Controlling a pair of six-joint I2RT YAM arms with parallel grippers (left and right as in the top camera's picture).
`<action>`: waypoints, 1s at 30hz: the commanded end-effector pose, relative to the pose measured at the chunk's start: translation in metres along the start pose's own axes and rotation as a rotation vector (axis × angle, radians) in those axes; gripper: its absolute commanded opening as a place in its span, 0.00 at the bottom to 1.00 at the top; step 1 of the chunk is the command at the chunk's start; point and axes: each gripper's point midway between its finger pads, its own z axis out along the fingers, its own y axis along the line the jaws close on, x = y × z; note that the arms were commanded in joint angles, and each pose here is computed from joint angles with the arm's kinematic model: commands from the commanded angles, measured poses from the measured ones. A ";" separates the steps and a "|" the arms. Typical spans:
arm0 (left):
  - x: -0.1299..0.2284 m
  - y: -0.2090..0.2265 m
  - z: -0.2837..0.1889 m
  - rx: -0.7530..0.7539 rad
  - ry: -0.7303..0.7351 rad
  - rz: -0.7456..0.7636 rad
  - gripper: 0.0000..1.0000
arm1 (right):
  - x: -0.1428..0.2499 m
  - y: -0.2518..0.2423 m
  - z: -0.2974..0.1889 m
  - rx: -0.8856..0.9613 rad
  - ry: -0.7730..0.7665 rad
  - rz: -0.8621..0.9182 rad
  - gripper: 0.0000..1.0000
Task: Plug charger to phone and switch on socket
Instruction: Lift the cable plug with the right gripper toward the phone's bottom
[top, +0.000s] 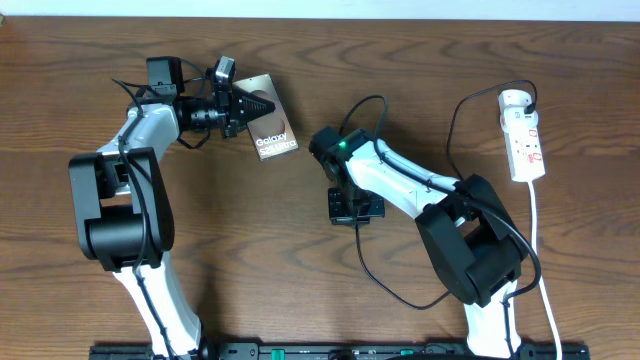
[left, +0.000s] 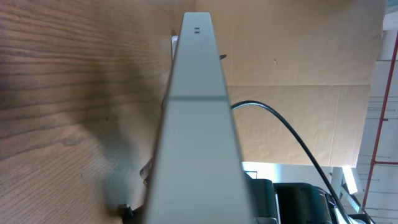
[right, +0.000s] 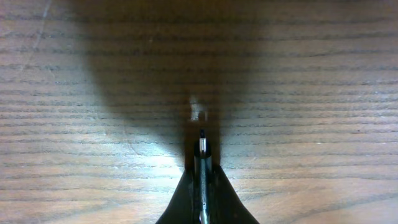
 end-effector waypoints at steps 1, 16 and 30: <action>0.002 -0.012 0.000 0.038 0.016 0.008 0.07 | 0.000 0.001 -0.002 -0.013 -0.003 0.001 0.01; -0.009 -0.011 -0.030 0.049 -0.047 -0.023 0.07 | -0.045 0.046 -0.141 -0.695 -0.115 -0.352 0.01; -0.018 -0.014 -0.038 0.051 -0.065 -0.073 0.07 | -0.025 0.066 -0.262 -1.400 -0.324 -0.787 0.01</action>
